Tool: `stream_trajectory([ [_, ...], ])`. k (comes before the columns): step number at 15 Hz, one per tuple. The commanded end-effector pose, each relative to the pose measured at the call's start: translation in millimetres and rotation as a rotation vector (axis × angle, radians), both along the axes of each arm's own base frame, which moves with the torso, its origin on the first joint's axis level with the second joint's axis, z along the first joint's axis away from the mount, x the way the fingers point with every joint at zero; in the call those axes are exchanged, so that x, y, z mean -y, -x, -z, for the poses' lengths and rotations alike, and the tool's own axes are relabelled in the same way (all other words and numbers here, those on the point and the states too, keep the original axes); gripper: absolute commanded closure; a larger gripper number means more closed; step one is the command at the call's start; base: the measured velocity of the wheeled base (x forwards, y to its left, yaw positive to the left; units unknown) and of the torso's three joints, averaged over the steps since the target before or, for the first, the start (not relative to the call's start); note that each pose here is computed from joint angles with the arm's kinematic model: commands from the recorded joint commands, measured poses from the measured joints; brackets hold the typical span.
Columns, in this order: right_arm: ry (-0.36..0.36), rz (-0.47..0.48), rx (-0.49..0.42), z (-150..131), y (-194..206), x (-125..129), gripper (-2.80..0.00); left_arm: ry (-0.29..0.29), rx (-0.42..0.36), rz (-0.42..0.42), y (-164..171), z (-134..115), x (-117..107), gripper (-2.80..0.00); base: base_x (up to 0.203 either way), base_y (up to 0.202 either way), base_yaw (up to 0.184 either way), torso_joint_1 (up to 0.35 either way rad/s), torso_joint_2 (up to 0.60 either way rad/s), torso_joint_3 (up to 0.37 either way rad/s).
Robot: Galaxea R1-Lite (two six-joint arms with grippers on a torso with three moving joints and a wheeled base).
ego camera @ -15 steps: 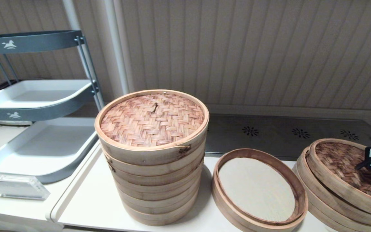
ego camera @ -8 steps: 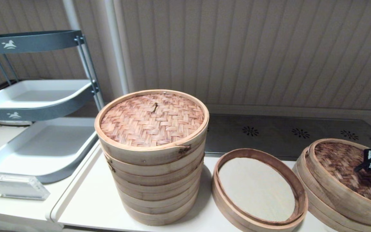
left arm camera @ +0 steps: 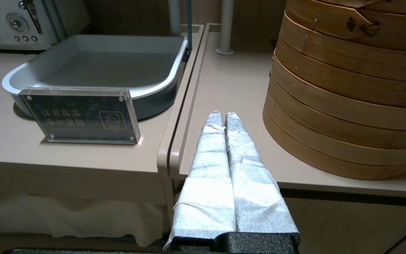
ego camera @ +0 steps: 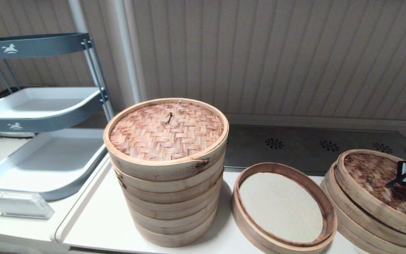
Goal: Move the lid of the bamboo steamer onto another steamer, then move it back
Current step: Put the steamer
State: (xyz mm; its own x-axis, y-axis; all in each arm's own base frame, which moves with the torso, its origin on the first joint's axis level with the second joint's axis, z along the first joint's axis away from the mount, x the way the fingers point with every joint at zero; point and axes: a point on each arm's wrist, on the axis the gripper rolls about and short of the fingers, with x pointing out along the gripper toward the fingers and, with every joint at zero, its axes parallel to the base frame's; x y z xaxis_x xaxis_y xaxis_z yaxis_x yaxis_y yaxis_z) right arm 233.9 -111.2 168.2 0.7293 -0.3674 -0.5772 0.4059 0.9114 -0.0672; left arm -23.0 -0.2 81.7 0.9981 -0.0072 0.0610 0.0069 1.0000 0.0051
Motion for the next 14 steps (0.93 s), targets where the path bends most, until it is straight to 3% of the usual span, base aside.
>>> stream_trajectory([
  [1, 0.004, -0.001, 0.007, -1.7, -0.1, 0.0, 0.0, 0.0, -0.023, -0.001, -1.8, 6.8, 0.0, 0.0, 0.0, 0.0, 0.0, 0.0, 0.0, 0.0],
  [14, -0.004, -0.008, -0.025, 6.9, 2.3, -2.0, 0.0, 0.0, -0.023, -0.001, -1.8, 6.8, 0.0, 0.0, 0.0, 0.0, 0.0, 0.0, 0.0, 0.0],
])
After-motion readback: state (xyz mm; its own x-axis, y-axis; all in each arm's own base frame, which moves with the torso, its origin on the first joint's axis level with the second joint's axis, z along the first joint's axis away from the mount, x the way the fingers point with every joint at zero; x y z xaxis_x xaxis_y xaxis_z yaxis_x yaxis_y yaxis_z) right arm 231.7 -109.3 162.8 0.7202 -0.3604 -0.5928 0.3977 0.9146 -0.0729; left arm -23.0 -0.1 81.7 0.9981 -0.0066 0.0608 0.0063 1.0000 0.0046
